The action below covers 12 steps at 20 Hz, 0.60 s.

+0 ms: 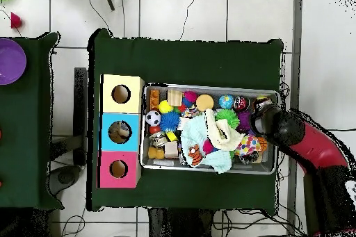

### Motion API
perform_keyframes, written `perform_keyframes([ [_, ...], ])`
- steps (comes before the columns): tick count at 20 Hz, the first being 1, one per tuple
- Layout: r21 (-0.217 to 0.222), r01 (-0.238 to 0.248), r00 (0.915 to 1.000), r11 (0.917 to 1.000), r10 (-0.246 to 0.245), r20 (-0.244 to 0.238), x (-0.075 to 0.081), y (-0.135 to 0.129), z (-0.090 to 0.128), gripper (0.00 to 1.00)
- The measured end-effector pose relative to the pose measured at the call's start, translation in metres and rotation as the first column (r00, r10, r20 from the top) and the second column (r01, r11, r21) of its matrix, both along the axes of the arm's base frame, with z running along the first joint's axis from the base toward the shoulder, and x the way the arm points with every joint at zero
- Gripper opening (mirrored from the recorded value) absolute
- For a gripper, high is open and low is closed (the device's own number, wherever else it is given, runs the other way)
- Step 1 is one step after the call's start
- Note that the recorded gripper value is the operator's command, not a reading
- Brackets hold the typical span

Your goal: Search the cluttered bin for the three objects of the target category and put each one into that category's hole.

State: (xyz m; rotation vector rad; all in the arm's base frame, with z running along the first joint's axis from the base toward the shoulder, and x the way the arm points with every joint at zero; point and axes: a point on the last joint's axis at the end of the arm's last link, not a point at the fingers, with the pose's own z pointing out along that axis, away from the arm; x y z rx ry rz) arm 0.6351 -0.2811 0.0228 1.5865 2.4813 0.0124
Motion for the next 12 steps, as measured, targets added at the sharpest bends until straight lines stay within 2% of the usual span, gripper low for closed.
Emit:
perform_keyframes([
  [5, 0.008, 0.0, 1.0, 1.0, 0.0, -0.006, -0.006, 0.005, -0.016, 1.0],
  [12, 0.032, 0.0, 0.9996, 0.9995, 0.001, -0.03, -0.021, 0.019, -0.039, 1.0],
])
